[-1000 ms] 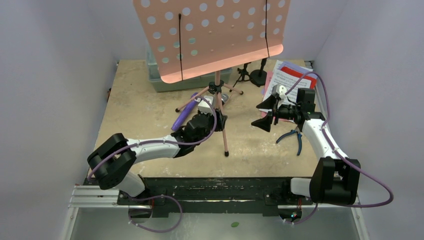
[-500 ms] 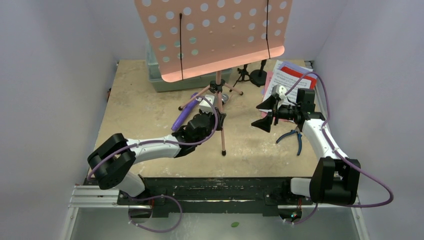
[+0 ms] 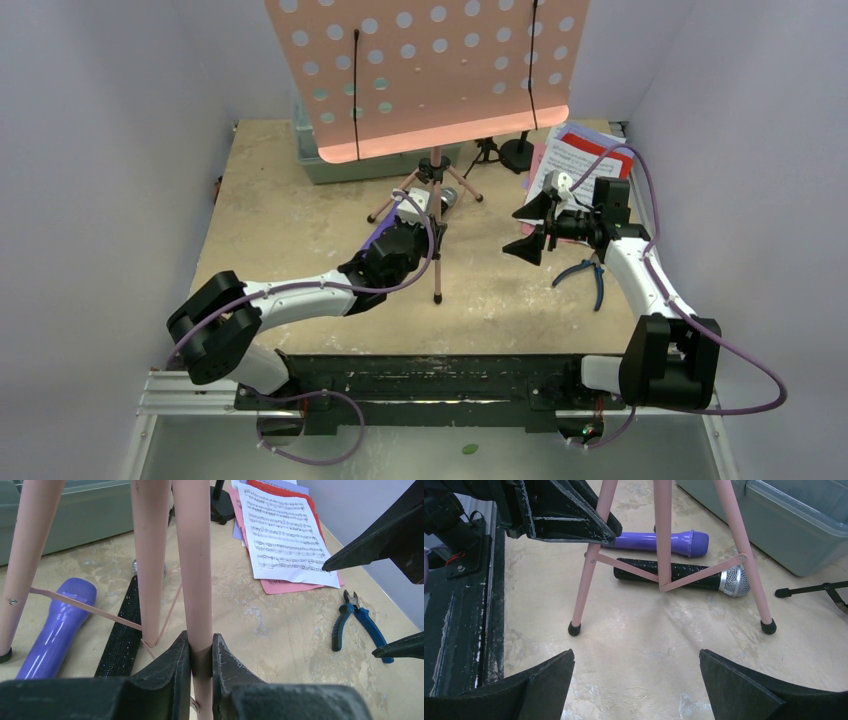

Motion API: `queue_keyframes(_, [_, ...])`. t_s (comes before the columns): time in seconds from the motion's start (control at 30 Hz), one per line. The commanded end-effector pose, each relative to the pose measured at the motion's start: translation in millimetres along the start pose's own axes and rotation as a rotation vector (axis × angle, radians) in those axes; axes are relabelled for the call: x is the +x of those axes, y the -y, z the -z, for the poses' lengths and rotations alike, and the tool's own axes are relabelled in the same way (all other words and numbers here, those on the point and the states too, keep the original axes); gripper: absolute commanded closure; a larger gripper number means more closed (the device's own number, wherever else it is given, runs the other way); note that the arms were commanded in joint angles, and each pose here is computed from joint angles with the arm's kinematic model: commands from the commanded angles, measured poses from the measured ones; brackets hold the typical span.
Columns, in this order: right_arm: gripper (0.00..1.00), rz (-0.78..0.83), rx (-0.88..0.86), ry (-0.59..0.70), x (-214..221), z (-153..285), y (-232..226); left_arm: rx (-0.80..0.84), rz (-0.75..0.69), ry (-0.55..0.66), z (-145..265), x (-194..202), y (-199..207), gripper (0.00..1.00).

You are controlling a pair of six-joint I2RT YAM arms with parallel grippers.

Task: Pack up the instrument practice props
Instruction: Close the music stand at the center of the board.

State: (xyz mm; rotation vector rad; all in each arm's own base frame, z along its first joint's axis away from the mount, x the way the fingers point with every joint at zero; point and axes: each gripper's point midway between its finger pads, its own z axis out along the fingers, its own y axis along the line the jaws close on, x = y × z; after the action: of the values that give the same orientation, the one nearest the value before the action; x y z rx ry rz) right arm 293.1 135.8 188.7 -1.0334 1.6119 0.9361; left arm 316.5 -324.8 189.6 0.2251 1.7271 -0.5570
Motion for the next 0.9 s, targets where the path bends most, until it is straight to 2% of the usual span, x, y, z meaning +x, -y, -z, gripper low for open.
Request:
queue_keyframes(0.0, [0.01,0.064,-0.007,0.018,-17,0,3,0.058,0.054,0.262,8,-91,16,1.0])
queue_keyframes(0.47, [0.01,0.069,-0.007,0.012,-15,0,3,0.099,0.106,0.342,12,-128,20,1.0])
queue_keyframes(0.87, [0.01,0.073,-0.01,0.002,-12,-3,4,0.167,0.096,0.381,22,-151,32,1.0])
